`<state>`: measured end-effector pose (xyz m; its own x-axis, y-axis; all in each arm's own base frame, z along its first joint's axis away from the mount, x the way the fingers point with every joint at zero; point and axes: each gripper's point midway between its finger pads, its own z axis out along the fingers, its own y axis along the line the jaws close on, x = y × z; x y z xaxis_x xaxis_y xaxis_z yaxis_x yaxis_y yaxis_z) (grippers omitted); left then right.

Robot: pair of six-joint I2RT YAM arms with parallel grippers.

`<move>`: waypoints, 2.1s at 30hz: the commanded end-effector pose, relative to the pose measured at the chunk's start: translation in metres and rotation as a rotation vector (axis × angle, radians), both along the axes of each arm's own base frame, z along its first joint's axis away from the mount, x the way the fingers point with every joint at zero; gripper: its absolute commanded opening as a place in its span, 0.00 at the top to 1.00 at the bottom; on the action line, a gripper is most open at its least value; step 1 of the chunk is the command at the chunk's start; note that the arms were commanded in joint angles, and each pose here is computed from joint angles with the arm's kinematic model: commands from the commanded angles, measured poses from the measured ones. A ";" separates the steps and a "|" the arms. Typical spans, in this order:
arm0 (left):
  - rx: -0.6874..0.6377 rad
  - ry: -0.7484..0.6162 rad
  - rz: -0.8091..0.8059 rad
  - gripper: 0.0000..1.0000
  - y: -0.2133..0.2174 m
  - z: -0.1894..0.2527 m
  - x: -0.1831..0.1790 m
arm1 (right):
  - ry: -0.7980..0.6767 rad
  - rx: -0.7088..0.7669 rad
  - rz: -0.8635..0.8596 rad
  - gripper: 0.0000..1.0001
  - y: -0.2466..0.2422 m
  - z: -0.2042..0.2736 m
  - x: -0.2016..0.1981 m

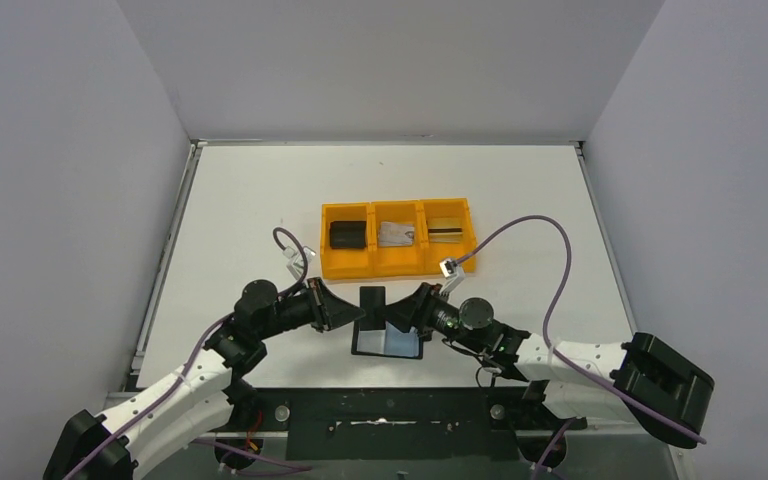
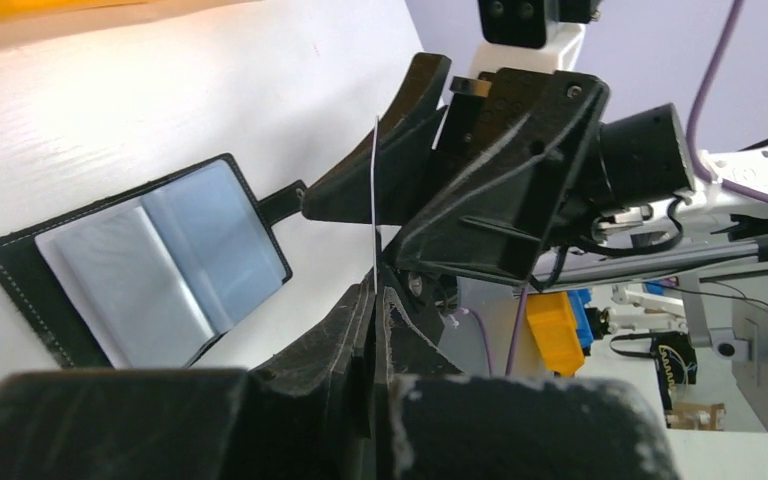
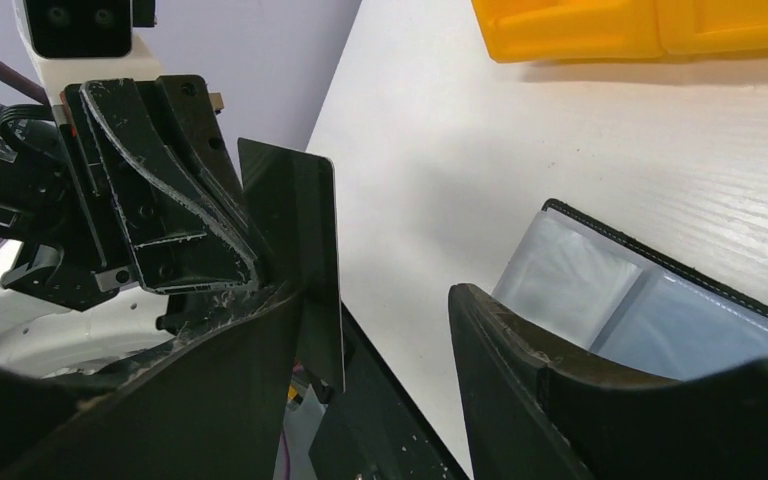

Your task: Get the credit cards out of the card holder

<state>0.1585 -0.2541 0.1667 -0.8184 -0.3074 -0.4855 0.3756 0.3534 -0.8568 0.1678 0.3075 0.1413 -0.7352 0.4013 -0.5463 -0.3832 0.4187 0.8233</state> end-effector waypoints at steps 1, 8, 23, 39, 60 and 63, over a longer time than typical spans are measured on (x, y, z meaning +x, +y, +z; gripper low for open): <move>-0.089 -0.083 -0.045 1.00 -0.004 0.029 -0.004 | -0.101 0.158 0.076 0.47 0.014 0.051 0.002; -0.099 -0.064 -0.033 1.00 -0.002 0.023 -0.005 | -0.121 0.186 0.144 0.62 0.023 0.061 -0.005; -0.085 -0.078 -0.038 1.00 0.000 0.020 -0.003 | -0.126 0.211 0.233 0.77 0.031 0.070 -0.014; -0.074 -0.064 -0.030 1.00 0.010 0.012 -0.002 | -0.161 0.232 0.272 0.91 0.035 0.078 -0.018; 0.104 -0.067 0.083 0.38 0.031 0.005 0.020 | -0.093 0.091 0.158 1.00 0.028 0.046 0.000; 0.189 -0.069 0.146 0.27 0.043 0.001 0.027 | -0.092 0.068 0.135 1.00 0.026 0.043 0.004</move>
<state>0.1673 -0.2257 0.1499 -0.8132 -0.3035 -0.4965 0.3339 0.4555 -0.8253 0.1600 0.3310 0.1574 -0.7901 0.2892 -0.5404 -0.4608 0.3011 0.8349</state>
